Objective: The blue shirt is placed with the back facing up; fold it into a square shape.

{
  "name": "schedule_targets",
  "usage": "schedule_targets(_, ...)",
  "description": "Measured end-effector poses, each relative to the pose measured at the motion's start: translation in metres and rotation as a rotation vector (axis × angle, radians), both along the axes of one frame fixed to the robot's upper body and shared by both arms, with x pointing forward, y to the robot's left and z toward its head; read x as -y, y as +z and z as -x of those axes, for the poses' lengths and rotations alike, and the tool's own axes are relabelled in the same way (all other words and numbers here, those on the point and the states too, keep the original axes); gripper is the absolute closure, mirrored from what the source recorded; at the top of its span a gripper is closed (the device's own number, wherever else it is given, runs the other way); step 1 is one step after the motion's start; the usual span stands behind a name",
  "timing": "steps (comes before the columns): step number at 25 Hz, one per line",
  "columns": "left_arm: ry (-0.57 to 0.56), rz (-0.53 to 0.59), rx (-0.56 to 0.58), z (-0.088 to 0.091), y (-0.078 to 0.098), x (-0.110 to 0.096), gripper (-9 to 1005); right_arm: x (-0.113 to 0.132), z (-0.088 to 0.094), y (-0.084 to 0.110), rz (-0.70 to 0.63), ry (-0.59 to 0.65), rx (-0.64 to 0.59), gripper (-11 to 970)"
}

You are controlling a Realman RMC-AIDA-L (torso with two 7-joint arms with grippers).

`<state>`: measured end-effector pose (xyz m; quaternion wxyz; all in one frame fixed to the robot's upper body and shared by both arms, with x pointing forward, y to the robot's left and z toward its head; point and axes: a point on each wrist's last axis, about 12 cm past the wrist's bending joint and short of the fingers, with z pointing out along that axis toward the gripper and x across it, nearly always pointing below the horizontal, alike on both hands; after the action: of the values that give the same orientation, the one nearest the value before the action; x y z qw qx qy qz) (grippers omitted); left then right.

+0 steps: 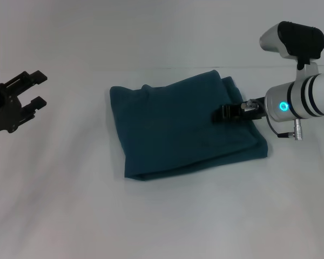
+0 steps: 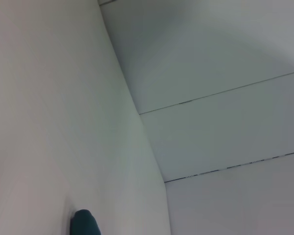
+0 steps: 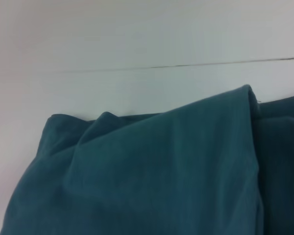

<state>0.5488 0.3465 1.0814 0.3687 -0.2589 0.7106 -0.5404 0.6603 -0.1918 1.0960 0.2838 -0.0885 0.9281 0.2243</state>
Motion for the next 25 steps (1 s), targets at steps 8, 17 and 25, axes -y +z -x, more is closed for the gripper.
schedule_targets(8, 0.016, 0.005, -0.001, 0.002, -0.001, -0.003, 240, 0.002, -0.003, 0.006, -0.019, -0.011, 0.022, 754)
schedule_targets(17, 0.025, 0.01, 0.004, 0.003, 0.0, -0.006, 240, 0.001, -0.003, 0.021, -0.059, 0.005, 0.011, 862)
schedule_targets(25, 0.025, 0.014, 0.011, 0.003, 0.001, -0.006, 240, 0.005, -0.002, 0.039, -0.075, 0.021, 0.016, 861)
